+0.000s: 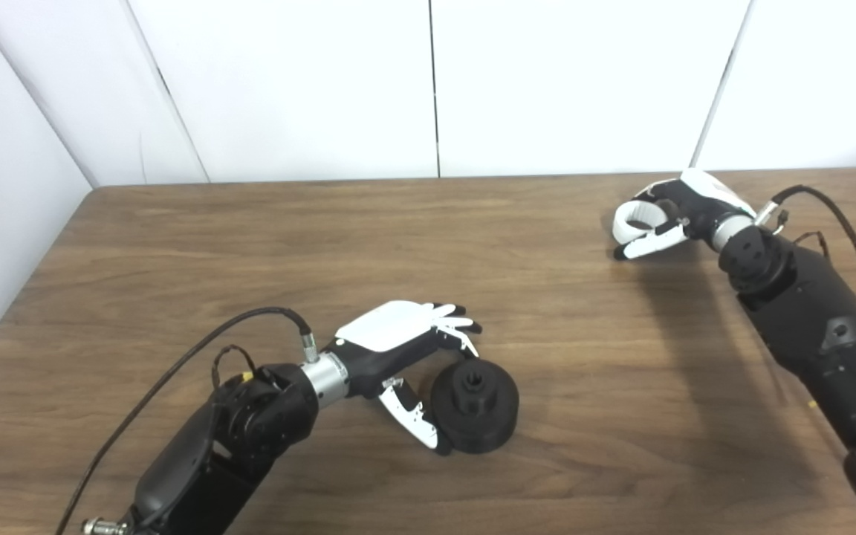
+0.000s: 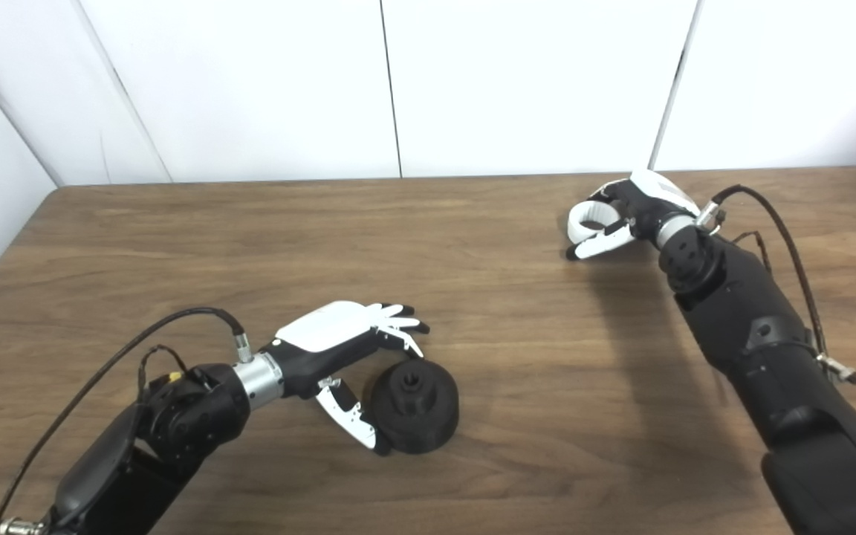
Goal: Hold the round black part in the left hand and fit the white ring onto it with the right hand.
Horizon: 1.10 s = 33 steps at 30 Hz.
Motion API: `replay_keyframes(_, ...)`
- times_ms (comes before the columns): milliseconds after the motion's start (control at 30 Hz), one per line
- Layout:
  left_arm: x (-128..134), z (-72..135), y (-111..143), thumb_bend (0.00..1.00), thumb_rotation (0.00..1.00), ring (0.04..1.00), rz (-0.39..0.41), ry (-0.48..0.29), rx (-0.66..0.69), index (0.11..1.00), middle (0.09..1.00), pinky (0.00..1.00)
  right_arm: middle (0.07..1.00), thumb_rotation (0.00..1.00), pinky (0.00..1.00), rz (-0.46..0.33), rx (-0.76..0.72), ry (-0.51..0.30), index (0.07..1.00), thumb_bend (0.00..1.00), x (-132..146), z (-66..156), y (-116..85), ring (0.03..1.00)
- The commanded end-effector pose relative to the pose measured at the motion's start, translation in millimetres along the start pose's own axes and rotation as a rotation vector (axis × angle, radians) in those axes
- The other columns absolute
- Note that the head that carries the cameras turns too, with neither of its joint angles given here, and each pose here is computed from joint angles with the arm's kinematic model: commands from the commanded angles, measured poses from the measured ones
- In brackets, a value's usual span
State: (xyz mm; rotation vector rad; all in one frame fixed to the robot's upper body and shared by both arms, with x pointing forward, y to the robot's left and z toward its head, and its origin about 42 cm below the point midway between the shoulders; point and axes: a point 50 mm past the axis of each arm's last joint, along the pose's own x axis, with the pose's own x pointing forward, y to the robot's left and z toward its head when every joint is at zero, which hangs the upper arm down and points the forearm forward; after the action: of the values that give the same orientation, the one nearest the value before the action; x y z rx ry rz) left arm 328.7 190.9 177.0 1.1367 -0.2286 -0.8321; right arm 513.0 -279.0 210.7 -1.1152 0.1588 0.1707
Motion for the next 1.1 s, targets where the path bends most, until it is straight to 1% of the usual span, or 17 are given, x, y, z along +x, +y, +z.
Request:
replay_keyframes(0,-2.2,-0.3,3.8,0.87,0.32,1.000,-0.004,0.008,0.027,0.635,0.937,1.00,0.841,0.26,0.94,-0.084,-0.018,-0.073,0.702,0.78,4.7,19.9,-32.9,0.949)
replay_keyframes(133,-2.4,-0.1,4.3,0.87,0.32,1.000,-0.003,0.006,0.032,0.636,0.937,1.00,0.840,0.25,0.94,-0.087,-0.017,-0.071,0.689,0.77,4.4,19.6,-33.1,0.949)
replay_keyframes(233,-2.5,0.1,4.2,0.87,0.32,1.000,-0.001,0.006,0.027,0.636,0.937,1.00,0.828,0.24,0.92,-0.090,-0.024,-0.078,0.679,0.77,4.3,18.6,-33.2,0.930)
replay_keyframes(533,-3.0,-0.6,4.2,0.87,0.31,1.000,-0.006,0.012,0.028,0.635,0.935,1.00,0.841,0.27,0.91,-0.091,-0.025,-0.064,0.672,0.73,4.6,16.3,-32.4,0.942)
replay_keyframes(700,-2.8,-0.2,4.7,0.87,0.31,1.000,-0.005,0.011,0.026,0.634,0.936,1.00,0.858,0.29,0.92,-0.095,-0.022,-0.059,0.666,0.70,4.0,15.8,-31.8,0.953)
replay_keyframes(933,-1.5,0.3,5.6,0.87,0.31,1.000,0.002,0.004,0.028,0.633,0.936,1.00,0.889,0.29,0.89,-0.095,-0.023,-0.061,0.645,0.70,3.6,14.6,-31.9,0.961)
replay_keyframes(1067,-1.5,-0.3,5.6,0.87,0.30,1.000,0.001,0.005,0.023,0.633,0.937,1.00,0.892,0.27,0.88,-0.096,-0.023,-0.060,0.635,0.69,3.6,14.0,-32.2,0.960)
